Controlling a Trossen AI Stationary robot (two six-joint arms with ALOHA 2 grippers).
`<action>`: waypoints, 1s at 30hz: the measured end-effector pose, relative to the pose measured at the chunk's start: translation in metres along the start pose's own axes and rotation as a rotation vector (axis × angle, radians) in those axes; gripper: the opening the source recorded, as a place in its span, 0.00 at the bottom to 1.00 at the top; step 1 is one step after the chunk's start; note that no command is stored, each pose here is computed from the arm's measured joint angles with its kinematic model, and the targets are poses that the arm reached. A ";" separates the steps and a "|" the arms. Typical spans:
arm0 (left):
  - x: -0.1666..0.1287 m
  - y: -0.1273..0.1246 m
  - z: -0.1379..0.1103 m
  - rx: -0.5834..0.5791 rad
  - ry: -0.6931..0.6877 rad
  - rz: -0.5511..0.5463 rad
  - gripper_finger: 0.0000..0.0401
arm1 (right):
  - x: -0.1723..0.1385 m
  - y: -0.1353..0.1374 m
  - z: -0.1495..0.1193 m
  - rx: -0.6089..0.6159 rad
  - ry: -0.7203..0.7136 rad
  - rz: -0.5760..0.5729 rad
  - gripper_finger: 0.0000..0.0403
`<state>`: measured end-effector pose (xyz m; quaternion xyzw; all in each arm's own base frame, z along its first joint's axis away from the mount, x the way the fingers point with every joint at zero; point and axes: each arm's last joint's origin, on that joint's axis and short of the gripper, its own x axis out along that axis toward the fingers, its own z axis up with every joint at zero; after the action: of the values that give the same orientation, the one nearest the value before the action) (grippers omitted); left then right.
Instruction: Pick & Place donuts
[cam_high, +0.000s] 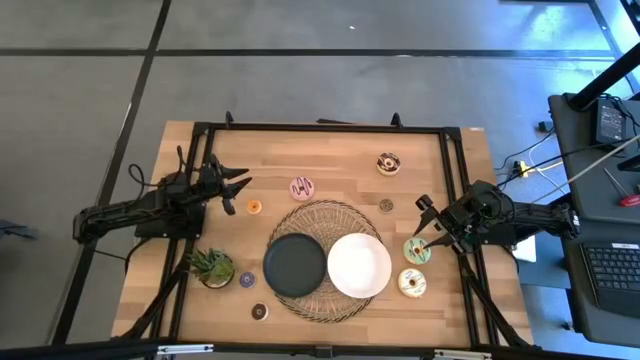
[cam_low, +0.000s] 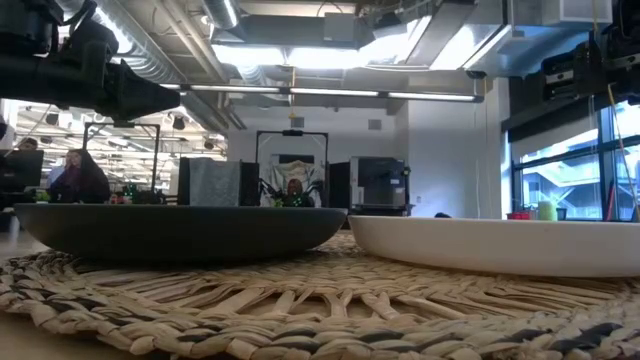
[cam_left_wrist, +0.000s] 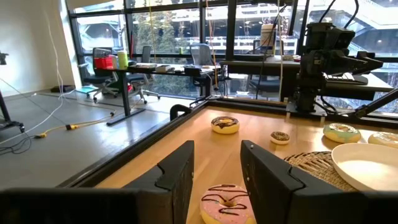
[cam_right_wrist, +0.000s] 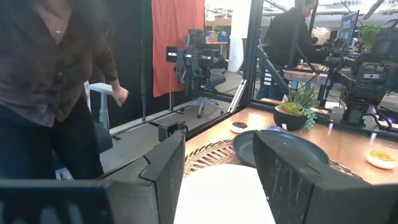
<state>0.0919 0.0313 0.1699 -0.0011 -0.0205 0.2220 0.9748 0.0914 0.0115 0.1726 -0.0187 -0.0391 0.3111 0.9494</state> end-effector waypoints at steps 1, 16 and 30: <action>0.000 0.000 0.000 0.000 0.000 0.000 0.32 | 0.000 0.000 0.000 0.001 0.000 0.000 0.47; 0.000 0.000 0.000 0.000 -0.001 0.000 0.32 | 0.000 0.000 0.000 0.001 0.000 0.000 0.47; 0.000 0.000 0.000 0.000 0.000 0.000 0.32 | 0.000 0.000 0.000 -0.021 0.000 0.000 0.47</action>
<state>0.0919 0.0313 0.1698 -0.0011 -0.0204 0.2221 0.9748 0.0914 0.0115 0.1727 -0.0289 -0.0425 0.3104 0.9492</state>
